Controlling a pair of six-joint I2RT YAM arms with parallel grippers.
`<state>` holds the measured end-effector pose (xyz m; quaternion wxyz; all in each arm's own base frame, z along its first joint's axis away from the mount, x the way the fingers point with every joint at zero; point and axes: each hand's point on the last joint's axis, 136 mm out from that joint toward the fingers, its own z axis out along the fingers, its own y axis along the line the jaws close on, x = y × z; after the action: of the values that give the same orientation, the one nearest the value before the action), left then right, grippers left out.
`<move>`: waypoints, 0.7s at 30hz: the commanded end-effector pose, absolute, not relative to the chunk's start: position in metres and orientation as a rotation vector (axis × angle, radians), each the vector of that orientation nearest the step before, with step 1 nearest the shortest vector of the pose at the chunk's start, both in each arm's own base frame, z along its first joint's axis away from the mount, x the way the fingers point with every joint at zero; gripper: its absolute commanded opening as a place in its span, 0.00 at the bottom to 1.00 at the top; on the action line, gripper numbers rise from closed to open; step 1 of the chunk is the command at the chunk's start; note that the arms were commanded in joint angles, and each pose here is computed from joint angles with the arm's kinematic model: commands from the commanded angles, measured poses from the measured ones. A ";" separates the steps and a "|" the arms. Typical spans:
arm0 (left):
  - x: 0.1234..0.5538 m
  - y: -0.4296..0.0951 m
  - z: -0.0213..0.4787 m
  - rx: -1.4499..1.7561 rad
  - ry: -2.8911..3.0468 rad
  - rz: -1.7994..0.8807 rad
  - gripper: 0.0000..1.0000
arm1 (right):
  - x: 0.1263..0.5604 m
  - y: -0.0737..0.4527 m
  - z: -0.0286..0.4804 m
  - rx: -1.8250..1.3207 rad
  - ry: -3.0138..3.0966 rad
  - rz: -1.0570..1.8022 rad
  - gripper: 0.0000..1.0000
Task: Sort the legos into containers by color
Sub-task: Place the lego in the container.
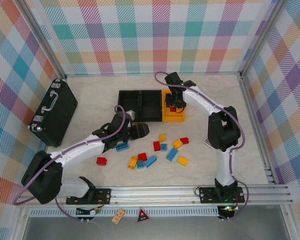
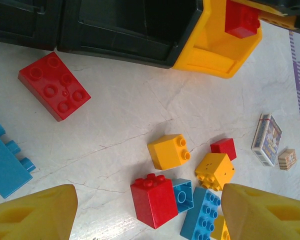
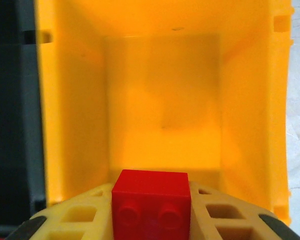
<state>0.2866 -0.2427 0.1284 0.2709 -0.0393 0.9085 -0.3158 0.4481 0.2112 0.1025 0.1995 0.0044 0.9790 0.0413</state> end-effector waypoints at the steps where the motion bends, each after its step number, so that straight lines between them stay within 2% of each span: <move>1: 0.289 -0.249 0.138 -0.081 2.421 -0.856 0.76 | 0.448 0.209 0.097 0.036 2.774 0.081 0.30; 6: 0.288 -0.250 0.138 -0.078 2.425 -0.849 0.76 | 0.452 0.211 0.087 0.043 2.794 0.069 0.32; 10: 0.286 -0.249 0.138 -0.077 2.427 -0.842 0.76 | 0.453 0.210 0.083 0.054 2.801 0.064 0.38; 16: 0.287 -0.247 0.139 -0.083 2.429 -0.828 0.76 | 0.454 0.212 0.095 0.055 2.780 0.089 0.46; 21: 0.288 -0.245 0.140 -0.099 2.427 -0.817 0.72 | 0.449 0.212 0.117 0.052 2.745 0.129 0.46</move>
<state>0.2859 -0.2423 0.1270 0.2752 -0.0395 0.9104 -0.3064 0.4524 0.2097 0.0818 0.1712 0.0169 0.9847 0.0272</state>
